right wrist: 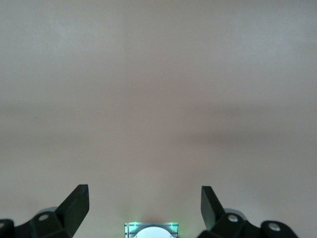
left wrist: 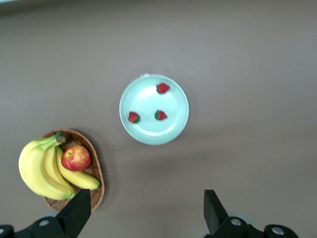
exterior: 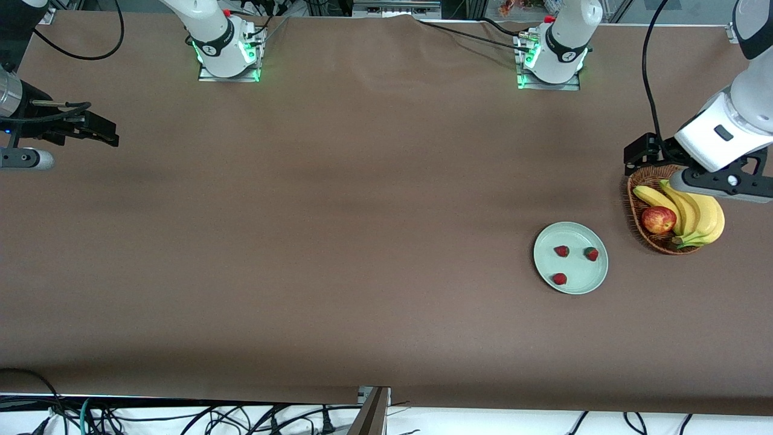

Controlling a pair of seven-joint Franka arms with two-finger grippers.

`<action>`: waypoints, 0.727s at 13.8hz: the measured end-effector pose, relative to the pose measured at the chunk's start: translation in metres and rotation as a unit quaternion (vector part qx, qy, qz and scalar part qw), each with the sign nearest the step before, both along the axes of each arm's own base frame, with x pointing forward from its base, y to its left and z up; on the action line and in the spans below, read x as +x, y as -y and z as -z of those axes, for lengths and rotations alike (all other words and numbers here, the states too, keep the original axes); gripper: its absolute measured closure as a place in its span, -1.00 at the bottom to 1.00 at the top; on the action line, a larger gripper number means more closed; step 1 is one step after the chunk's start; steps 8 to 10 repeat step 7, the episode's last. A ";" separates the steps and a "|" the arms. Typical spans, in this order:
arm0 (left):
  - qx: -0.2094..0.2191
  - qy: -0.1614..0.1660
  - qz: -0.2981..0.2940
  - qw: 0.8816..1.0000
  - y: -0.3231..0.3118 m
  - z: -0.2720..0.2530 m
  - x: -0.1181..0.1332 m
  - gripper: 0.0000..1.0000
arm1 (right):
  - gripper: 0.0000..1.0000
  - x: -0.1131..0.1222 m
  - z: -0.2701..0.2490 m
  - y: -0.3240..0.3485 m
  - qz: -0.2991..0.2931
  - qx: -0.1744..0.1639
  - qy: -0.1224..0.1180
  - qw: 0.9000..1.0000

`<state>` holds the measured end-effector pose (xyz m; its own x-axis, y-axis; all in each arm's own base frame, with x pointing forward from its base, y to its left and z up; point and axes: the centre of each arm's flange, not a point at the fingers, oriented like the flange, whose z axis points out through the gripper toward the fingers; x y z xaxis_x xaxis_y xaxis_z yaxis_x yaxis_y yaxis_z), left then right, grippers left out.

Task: Collect all strawberries into plate

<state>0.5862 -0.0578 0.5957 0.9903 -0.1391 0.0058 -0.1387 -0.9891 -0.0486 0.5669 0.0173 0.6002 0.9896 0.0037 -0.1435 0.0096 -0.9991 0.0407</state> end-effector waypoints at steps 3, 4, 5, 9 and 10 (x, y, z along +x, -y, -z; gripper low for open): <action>0.003 0.000 -0.004 1.000 0.001 0.016 -0.020 -1.00 | -1.00 0.001 0.000 -0.008 -0.007 0.001 0.004 1.000; 0.003 -0.002 -0.006 1.000 0.001 0.019 -0.023 -1.00 | -1.00 0.001 -0.001 -0.009 -0.008 0.001 0.004 1.000; 0.004 -0.003 -0.007 1.000 -0.001 0.020 -0.024 -1.00 | -1.00 0.001 -0.001 -0.009 -0.008 0.001 0.004 1.000; 0.004 -0.003 -0.011 1.000 -0.005 0.020 -0.025 -1.00 | -1.00 0.001 -0.001 -0.009 -0.008 0.001 0.005 1.000; 0.004 -0.003 -0.011 1.000 -0.005 0.020 -0.025 -1.00 | -1.00 0.001 -0.001 -0.009 -0.008 0.001 0.005 1.000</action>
